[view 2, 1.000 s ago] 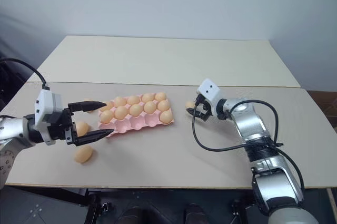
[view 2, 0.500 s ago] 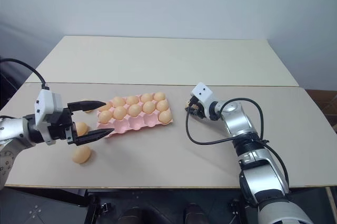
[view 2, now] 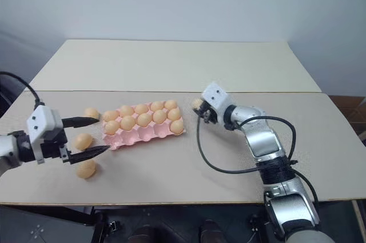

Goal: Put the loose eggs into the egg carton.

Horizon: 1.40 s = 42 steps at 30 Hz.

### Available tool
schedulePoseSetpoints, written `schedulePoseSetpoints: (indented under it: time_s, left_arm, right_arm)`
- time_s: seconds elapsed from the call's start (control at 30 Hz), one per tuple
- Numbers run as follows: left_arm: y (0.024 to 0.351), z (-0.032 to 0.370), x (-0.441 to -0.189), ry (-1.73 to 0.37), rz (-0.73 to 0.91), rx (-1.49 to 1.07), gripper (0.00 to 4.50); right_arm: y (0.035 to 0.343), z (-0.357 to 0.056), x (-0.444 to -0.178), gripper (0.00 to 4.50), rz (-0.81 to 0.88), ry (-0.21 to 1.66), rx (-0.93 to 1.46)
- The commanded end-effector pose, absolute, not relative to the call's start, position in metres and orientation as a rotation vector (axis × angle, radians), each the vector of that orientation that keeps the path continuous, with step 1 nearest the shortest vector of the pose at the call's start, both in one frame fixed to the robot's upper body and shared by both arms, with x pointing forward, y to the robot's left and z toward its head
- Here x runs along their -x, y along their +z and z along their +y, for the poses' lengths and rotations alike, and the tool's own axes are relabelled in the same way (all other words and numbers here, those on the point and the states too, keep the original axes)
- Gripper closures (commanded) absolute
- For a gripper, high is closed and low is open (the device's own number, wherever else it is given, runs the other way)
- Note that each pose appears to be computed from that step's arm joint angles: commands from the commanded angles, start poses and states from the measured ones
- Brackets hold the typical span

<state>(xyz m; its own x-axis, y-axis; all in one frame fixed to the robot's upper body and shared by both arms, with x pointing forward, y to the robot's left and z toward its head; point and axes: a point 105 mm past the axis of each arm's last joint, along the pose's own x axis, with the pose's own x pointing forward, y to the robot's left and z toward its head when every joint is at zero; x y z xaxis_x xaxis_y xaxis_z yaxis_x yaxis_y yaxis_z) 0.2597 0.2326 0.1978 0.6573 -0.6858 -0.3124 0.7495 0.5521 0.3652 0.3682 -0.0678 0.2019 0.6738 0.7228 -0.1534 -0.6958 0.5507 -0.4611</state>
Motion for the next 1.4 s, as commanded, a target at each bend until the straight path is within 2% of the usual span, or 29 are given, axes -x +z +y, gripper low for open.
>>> schedulePoseSetpoints:
  time_s: [0.03,0.2,0.53,0.57,0.63,0.77,0.8,1.07,1.17,1.3,1.4]
  left_arm:
    - [0.212,0.246,-0.257,-0.789,0.121,-0.538,0.00]
    - [0.214,0.250,-0.256,-0.768,0.123,-0.550,0.00]
    - [0.215,0.248,-0.252,-0.766,0.119,-0.547,0.00]
    - [0.215,0.247,-0.252,-0.767,0.119,-0.548,0.00]
    - [0.215,0.247,-0.252,-0.767,0.118,-0.549,0.00]
    - [0.216,0.246,-0.253,-0.767,0.110,-0.545,0.00]
    - [0.216,0.246,-0.253,-0.767,0.110,-0.544,0.00]
    - [0.212,0.248,-0.252,-0.770,0.116,-0.535,0.00]
    - [0.208,0.251,-0.251,-0.770,0.132,-0.529,0.00]
    - [0.198,0.262,-0.242,-0.779,0.183,-0.534,0.00]
    - [0.193,0.270,-0.237,-0.774,0.209,-0.535,0.00]
  right_arm:
    - [0.217,-0.025,-0.342,2.82,-0.144,0.955,0.492]
    - [0.194,0.006,-0.337,2.82,-0.130,0.983,0.514]
    - [0.181,0.010,-0.339,2.82,-0.107,1.001,0.500]
    - [0.181,0.011,-0.339,2.10,-0.112,1.002,0.508]
    - [0.180,0.013,-0.339,1.53,-0.117,1.007,0.511]
    - [0.183,0.017,-0.336,0.09,-0.139,1.013,0.518]
    - [0.183,0.016,-0.337,0.02,-0.140,1.007,0.522]
    - [0.184,0.000,-0.329,0.02,-0.141,1.002,0.550]
    - [0.185,-0.017,-0.313,0.02,-0.116,1.052,0.574]
    - [0.185,-0.049,-0.275,0.02,-0.036,1.219,0.612]
    - [0.185,-0.065,-0.258,0.02,0.019,1.268,0.625]
